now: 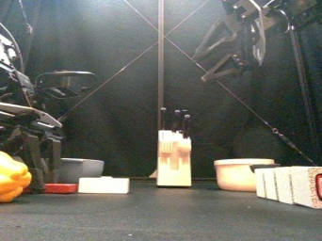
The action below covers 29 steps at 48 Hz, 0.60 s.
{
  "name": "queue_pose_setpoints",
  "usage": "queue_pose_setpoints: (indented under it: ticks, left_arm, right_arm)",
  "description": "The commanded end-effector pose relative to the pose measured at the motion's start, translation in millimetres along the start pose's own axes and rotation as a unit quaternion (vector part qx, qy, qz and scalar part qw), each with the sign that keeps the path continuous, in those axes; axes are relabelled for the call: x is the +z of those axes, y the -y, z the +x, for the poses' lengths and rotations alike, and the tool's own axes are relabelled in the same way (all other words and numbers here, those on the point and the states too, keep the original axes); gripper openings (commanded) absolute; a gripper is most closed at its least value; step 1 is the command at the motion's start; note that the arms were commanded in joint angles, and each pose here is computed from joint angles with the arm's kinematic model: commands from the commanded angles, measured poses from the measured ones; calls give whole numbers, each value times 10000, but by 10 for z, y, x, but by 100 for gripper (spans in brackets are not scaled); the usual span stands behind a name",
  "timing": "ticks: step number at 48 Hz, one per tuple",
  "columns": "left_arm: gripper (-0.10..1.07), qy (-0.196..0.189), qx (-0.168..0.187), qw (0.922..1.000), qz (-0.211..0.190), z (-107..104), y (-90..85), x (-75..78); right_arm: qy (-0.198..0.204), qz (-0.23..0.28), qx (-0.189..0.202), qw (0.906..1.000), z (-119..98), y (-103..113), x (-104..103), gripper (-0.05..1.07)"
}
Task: Grab salmon
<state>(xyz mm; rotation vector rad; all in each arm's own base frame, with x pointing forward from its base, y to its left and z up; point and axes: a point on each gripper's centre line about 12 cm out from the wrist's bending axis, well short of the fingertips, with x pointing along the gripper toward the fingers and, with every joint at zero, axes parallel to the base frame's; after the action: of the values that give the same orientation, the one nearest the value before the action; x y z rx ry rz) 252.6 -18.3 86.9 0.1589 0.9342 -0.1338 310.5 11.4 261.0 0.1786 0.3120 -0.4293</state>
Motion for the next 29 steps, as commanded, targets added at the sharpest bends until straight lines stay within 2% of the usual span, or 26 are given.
queue_pose_setpoints:
  ticks: [1, 29]
  left_arm:
    - [63, 83, 18, 9999, -64, -50, -11, 110]
    - [63, 188, -14, 9998, -112, -127, 23, 170]
  right_arm:
    - [92, 70, 5, 9999, -15, -1, 74, 104]
    - [88, 76, 3, 9999, -15, -1, 73, 104]
